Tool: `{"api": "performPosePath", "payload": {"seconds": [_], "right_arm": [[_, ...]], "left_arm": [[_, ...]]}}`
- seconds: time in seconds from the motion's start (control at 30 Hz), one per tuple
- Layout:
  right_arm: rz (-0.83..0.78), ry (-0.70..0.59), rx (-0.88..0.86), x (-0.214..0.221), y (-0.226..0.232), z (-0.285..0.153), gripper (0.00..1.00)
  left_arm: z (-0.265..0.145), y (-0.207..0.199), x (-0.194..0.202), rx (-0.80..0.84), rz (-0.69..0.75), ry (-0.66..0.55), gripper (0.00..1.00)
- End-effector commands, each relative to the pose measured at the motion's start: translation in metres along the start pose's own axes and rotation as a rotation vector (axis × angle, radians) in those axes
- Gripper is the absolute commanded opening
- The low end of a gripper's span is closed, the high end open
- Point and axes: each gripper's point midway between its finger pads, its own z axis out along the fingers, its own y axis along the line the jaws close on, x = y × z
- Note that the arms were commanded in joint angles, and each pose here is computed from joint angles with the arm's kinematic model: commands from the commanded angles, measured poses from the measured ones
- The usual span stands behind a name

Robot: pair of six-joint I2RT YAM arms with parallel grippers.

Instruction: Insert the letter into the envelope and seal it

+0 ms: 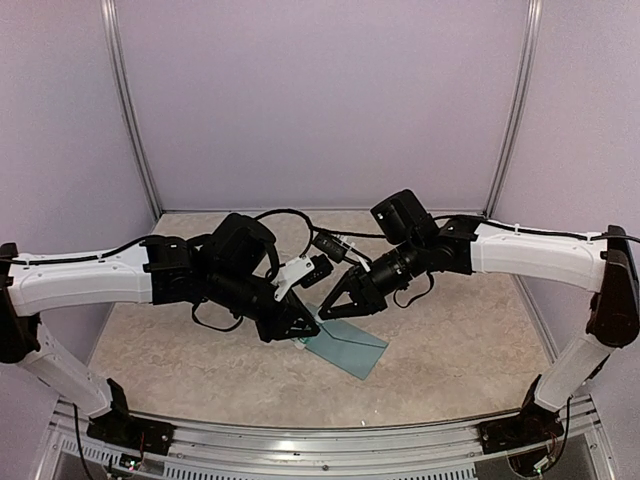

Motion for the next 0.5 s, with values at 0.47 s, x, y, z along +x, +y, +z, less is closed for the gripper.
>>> {"api": "performPosePath", "payload": {"seconds": [0.47], "right_arm": [[0.122,0.188,-0.231,0.063,0.037,0.049,0.08]], "left_arm": [[-0.038,0.013,-0.093,-0.103,0.058,-0.411,0.00]]}}
